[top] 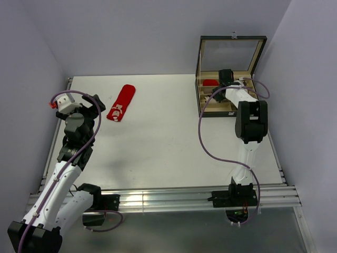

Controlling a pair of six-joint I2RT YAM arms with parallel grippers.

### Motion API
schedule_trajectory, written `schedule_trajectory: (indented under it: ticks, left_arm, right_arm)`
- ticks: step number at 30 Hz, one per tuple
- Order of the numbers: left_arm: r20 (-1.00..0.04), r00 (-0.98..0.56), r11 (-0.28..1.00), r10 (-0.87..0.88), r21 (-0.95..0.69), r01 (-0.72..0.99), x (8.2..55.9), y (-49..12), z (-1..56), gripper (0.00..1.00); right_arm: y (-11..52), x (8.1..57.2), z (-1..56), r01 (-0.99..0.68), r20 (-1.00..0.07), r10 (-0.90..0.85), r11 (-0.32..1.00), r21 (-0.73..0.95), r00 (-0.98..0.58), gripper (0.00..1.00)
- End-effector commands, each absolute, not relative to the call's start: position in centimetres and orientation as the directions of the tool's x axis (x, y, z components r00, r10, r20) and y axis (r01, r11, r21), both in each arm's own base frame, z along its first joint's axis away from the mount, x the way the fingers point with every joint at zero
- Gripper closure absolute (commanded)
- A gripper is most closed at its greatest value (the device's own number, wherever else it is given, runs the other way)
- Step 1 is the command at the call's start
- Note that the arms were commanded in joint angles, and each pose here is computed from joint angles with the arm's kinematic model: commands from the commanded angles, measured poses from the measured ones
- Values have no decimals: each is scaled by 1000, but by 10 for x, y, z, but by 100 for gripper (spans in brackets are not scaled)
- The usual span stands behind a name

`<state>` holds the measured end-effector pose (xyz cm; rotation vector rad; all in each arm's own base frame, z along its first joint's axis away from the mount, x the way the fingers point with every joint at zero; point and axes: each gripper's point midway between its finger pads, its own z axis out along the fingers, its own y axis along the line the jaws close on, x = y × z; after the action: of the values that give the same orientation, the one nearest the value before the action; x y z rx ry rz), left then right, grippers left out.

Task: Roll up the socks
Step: Place the sock in the storage box.

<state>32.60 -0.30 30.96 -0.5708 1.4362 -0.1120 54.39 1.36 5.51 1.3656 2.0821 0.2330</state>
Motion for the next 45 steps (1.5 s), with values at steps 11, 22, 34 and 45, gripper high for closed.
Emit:
schedule_trajectory:
  ticks: [11,22,34,45]
  left_arm:
    - [-899,163,869,-407,-436,-235,329,-7,312,1]
    - [-902,151,872,-404,-430,-235,331,-9,310,1]
    - [-901,146,872,-409,-433,-230,331,-10,309,1]
    - [-898,140,872,-417,-439,-217,333,-13,307,1]
  right_arm:
    - [-6,526,22,875,-387,880,396,278,-275,76]
    - [1,532,23,886,-342,893,387,256,-291,64]
    - [-7,538,111,812,-438,875,402,423,-206,66]
    - [1,518,166,731,-456,857,469,496,-240,64]
